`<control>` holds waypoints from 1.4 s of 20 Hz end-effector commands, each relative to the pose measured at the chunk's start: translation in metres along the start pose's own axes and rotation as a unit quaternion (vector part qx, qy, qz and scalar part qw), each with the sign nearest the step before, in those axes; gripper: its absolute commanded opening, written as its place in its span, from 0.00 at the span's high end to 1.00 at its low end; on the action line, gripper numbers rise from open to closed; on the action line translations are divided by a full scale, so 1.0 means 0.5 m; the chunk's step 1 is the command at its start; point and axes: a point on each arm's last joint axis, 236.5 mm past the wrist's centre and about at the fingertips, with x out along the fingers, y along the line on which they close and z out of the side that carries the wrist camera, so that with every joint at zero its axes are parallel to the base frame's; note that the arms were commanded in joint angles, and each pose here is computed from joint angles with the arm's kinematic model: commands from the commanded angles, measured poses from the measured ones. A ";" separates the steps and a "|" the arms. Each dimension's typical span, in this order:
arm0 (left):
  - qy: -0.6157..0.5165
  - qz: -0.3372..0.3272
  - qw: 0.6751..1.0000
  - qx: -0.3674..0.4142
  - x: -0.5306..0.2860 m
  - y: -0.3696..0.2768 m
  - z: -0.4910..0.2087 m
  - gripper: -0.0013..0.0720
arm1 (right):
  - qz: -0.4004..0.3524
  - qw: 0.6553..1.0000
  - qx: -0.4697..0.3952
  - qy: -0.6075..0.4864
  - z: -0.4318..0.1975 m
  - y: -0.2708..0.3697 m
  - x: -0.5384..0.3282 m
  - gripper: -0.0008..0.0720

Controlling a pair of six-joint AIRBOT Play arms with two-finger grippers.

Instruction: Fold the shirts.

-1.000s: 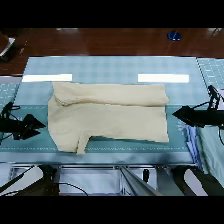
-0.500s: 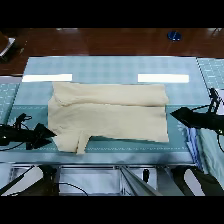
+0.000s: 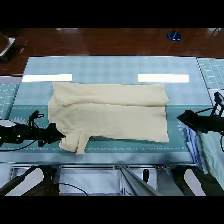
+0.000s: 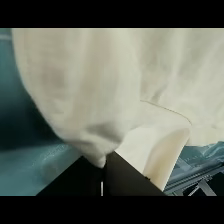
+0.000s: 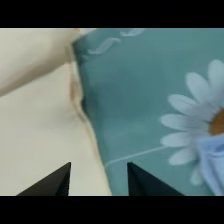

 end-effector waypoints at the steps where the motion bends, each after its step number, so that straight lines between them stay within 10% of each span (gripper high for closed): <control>1: -0.041 0.008 0.999 0.013 -0.007 -0.006 0.045 0.95 | -0.078 0.986 0.006 0.144 -0.117 -0.093 0.001 0.43; 17: -0.037 0.007 0.999 0.015 -0.009 -0.010 0.043 0.95 | 0.048 0.969 0.043 0.240 -0.182 0.051 0.133 0.43; 18: -0.036 0.006 0.999 0.015 -0.010 -0.010 0.042 0.95 | 0.059 0.970 0.045 0.230 -0.173 0.063 0.136 0.51; 20: -0.037 0.005 0.999 0.024 -0.015 -0.016 0.046 0.95 | 0.098 0.969 0.018 0.225 -0.169 0.093 0.132 0.97; 28: -0.182 -0.075 0.973 0.125 -0.194 -0.234 0.229 0.95 | 0.159 0.977 -0.039 0.135 0.010 0.202 0.067 0.96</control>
